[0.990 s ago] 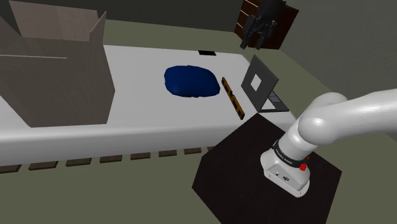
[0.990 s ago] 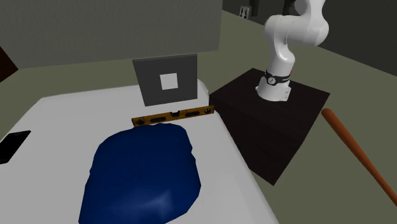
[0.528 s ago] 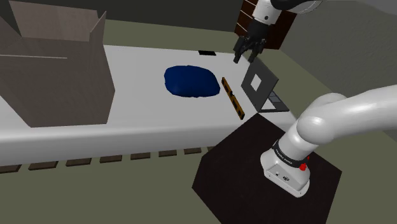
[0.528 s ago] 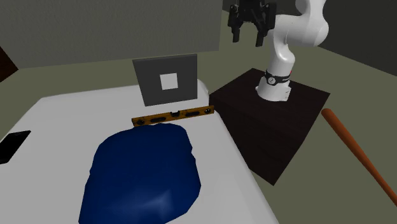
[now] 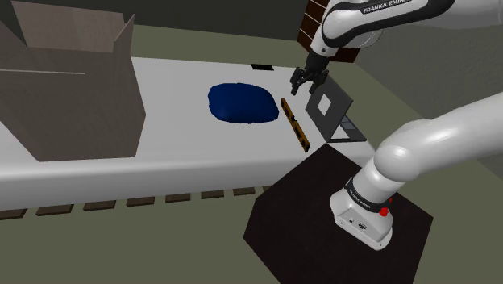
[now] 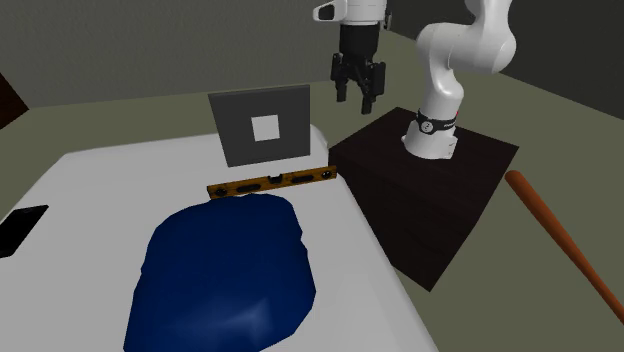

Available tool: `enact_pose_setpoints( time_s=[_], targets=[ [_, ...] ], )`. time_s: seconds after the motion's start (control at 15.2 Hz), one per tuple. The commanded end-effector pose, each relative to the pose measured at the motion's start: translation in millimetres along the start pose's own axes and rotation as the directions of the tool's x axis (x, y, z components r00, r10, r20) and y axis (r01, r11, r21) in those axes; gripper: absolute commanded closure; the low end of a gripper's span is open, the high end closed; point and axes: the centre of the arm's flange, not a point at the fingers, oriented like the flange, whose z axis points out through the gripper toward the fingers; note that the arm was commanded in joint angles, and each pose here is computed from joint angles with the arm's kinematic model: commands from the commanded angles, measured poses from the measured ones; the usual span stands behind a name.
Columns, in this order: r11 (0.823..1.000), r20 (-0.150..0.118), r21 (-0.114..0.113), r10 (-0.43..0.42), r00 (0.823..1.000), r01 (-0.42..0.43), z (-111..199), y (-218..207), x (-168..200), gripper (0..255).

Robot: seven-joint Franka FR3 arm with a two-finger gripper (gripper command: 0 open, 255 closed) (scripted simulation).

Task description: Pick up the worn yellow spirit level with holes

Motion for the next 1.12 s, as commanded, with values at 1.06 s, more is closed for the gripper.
enact_pose_setpoints(
  time_s=[1.06],
  targets=[
    [0.981, -0.042, -0.075, 0.176, 0.983, -0.179, 188, 113, 65, 0]
  ],
)
